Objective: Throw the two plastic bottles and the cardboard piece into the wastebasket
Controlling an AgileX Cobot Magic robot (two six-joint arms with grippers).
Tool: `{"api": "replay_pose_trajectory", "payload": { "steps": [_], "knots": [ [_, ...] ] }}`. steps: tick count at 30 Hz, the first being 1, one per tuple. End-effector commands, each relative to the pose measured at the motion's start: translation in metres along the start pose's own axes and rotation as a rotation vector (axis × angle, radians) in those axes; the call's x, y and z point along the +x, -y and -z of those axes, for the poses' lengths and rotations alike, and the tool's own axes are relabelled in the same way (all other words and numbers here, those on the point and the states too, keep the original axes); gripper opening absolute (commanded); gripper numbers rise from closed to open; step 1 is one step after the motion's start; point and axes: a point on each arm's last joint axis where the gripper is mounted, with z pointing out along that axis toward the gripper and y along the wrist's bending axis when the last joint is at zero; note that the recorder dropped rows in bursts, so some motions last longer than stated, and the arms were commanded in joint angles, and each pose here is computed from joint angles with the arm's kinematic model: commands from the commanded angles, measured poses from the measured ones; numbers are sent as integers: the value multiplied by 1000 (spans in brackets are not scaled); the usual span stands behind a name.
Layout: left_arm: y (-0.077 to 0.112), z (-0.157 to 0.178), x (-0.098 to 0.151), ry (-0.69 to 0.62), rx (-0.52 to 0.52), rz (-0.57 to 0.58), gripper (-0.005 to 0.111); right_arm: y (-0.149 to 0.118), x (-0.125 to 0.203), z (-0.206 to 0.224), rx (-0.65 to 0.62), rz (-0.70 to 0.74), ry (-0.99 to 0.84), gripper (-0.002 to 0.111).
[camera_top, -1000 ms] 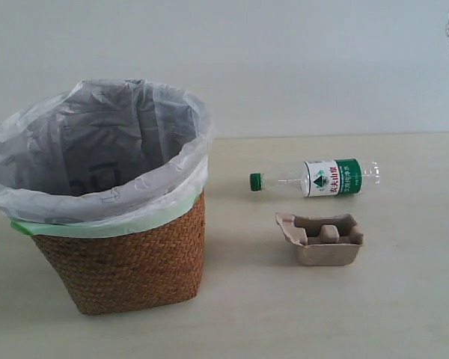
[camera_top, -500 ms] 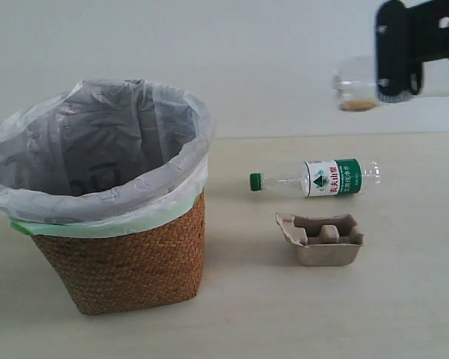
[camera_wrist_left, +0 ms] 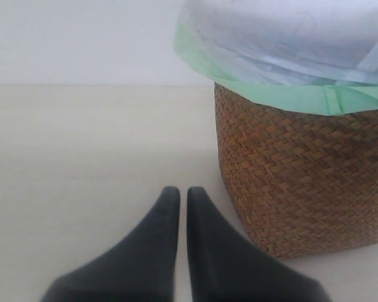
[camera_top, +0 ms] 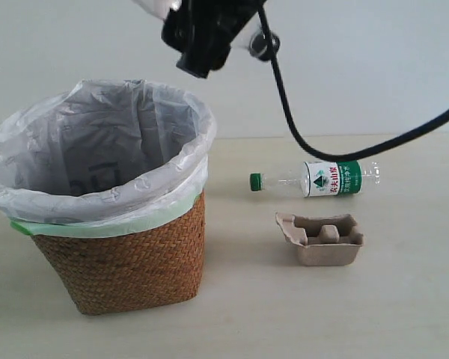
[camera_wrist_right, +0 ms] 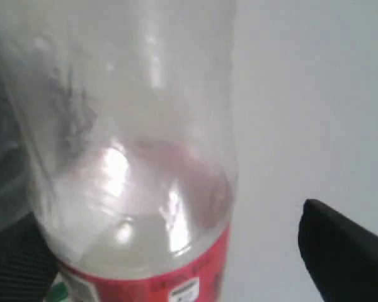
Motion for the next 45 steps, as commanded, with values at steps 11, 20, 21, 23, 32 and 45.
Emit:
{"api": "replay_pose_trajectory", "payload": {
  "steps": [11, 20, 21, 23, 32, 45],
  "knots": [
    [0, 0, 1, 5, 8, -2, 4, -25, -18, -6, -34, 42, 41, 100],
    [0, 0, 1, 5, 8, -2, 4, 19, 101, -31, 19, -528, -573, 100],
    [0, 0, 1, 5, 8, -2, 4, 19, 114, -34, -22, -564, -629, 100],
    [0, 0, 1, 5, 8, -2, 4, 16, 137, -41, -111, -619, -724, 100],
    [0, 0, 1, 5, 8, -2, 4, -4, 194, -84, -176, -555, -897, 100],
    [0, 0, 1, 5, 8, -2, 4, -35, 226, -167, -82, -529, -798, 100]
  ]
}}
